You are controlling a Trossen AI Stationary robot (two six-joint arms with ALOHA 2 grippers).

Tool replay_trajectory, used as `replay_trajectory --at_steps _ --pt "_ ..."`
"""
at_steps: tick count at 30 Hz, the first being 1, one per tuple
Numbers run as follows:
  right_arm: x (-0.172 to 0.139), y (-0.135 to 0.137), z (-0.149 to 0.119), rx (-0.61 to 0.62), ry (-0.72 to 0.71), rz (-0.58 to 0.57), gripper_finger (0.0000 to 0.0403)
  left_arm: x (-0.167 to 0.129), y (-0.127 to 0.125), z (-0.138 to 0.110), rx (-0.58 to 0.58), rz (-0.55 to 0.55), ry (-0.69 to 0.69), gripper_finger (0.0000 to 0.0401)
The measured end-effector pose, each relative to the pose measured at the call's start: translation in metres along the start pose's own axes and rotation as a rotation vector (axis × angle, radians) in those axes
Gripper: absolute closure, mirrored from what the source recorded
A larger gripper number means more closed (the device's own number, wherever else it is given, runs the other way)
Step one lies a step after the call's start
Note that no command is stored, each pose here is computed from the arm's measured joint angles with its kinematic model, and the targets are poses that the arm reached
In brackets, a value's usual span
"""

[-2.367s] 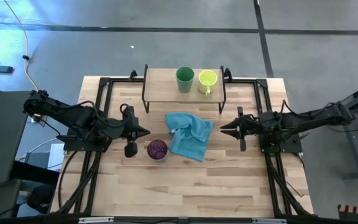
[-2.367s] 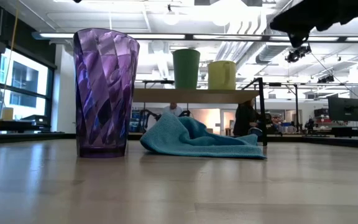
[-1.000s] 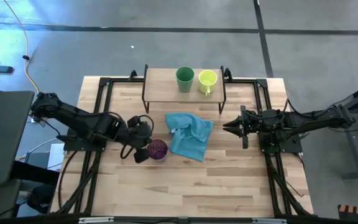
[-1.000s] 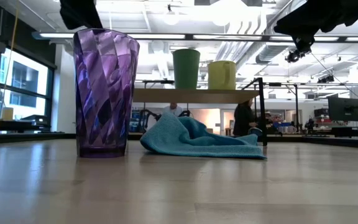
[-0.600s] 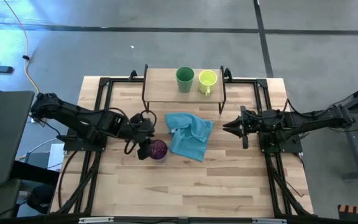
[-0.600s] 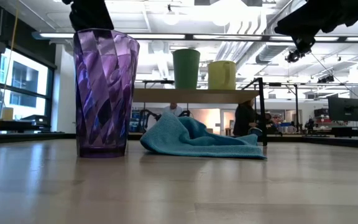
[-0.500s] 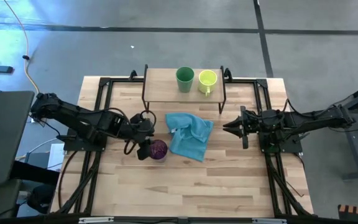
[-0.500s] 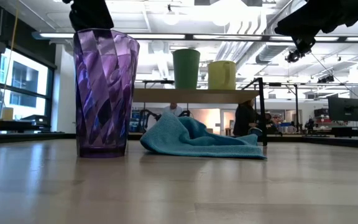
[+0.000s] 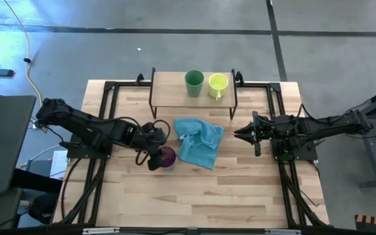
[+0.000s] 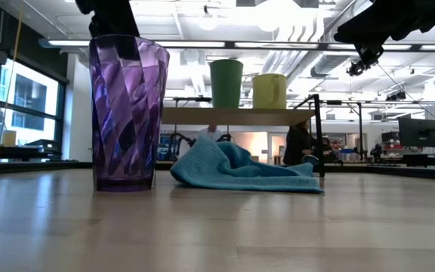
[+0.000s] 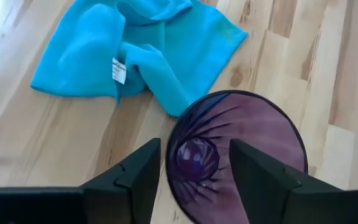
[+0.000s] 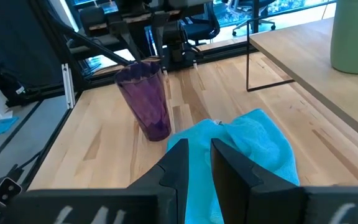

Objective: Stack small to large cups/mugs on shelf
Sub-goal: Put the violet cup on the shelf

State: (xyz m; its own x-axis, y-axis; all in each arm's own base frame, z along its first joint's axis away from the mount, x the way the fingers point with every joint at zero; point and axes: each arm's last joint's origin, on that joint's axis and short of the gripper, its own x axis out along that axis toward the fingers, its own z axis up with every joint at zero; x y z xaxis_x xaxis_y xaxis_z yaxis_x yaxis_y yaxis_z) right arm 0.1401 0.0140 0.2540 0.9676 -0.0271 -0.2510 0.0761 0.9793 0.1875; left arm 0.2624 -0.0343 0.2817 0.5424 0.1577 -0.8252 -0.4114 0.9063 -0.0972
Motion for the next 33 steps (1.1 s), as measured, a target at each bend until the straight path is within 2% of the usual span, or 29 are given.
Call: replay_trajectory --at_steps 16,24,33 --pt "0.000 0.000 0.000 0.004 0.003 -0.001 0.0346 0.008 0.002 0.002 0.011 0.056 -0.001 0.0219" --pt "0.000 0.000 0.000 0.019 0.003 0.000 0.0346 0.013 0.013 0.007 -0.004 0.047 0.026 0.0219" --pt "0.000 0.000 0.000 0.018 0.004 0.004 0.0346 0.013 0.012 0.007 0.022 0.024 0.040 0.0220"
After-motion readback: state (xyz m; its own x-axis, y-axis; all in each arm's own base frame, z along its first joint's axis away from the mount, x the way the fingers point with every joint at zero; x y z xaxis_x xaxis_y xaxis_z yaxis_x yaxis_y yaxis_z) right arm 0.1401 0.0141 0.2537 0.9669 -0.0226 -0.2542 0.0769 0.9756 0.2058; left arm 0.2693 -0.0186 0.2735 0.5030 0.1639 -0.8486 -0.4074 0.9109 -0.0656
